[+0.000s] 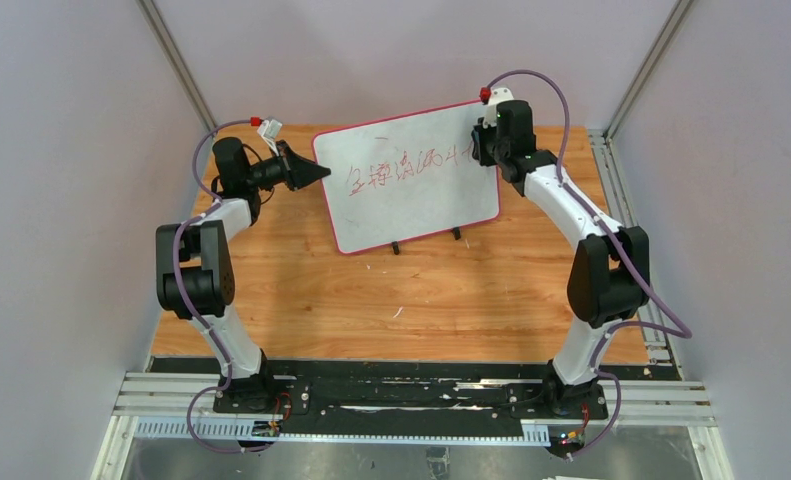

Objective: Erase the whiteboard

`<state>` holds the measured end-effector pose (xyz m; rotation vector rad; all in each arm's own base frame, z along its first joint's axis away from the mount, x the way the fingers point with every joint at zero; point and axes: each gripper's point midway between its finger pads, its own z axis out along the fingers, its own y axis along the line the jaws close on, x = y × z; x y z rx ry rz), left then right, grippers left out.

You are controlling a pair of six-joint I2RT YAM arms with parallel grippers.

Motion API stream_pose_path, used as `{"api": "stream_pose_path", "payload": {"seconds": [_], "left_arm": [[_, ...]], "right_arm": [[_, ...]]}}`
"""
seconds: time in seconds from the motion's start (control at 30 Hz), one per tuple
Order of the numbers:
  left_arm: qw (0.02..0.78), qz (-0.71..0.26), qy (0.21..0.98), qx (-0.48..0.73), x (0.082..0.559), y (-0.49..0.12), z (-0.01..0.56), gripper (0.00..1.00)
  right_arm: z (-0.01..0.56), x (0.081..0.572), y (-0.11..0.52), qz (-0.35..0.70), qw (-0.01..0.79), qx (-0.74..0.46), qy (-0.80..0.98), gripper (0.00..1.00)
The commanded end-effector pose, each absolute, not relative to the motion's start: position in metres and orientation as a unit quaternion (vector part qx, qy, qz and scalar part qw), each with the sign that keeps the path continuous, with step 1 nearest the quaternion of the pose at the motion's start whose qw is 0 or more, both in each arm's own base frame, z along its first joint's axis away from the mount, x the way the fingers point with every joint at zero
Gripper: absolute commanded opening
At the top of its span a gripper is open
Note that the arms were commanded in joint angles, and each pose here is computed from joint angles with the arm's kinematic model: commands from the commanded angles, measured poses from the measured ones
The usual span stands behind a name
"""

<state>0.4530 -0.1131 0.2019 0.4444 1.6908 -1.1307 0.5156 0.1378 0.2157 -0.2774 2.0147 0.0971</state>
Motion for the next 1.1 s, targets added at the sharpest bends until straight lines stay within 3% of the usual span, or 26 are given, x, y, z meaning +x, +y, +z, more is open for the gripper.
{"api": "stream_pose_path", "payload": {"seconds": [0.0, 0.57, 1.07], "left_arm": [[0.534, -0.398, 0.721, 0.193, 0.466, -0.099, 0.17, 0.0], [0.53, -0.397, 0.724, 0.193, 0.465, -0.098, 0.167, 0.0], [0.527, -0.392, 0.727, 0.199, 0.462, -0.096, 0.166, 0.0]], "right_arm": [[0.231, 0.524, 0.136, 0.045, 0.54, -0.124, 0.831, 0.01], [0.218, 0.508, 0.203, 0.101, 0.525, -0.171, 0.827, 0.01], [0.203, 0.531, 0.106, 0.017, 0.519, -0.081, 0.851, 0.01]]}}
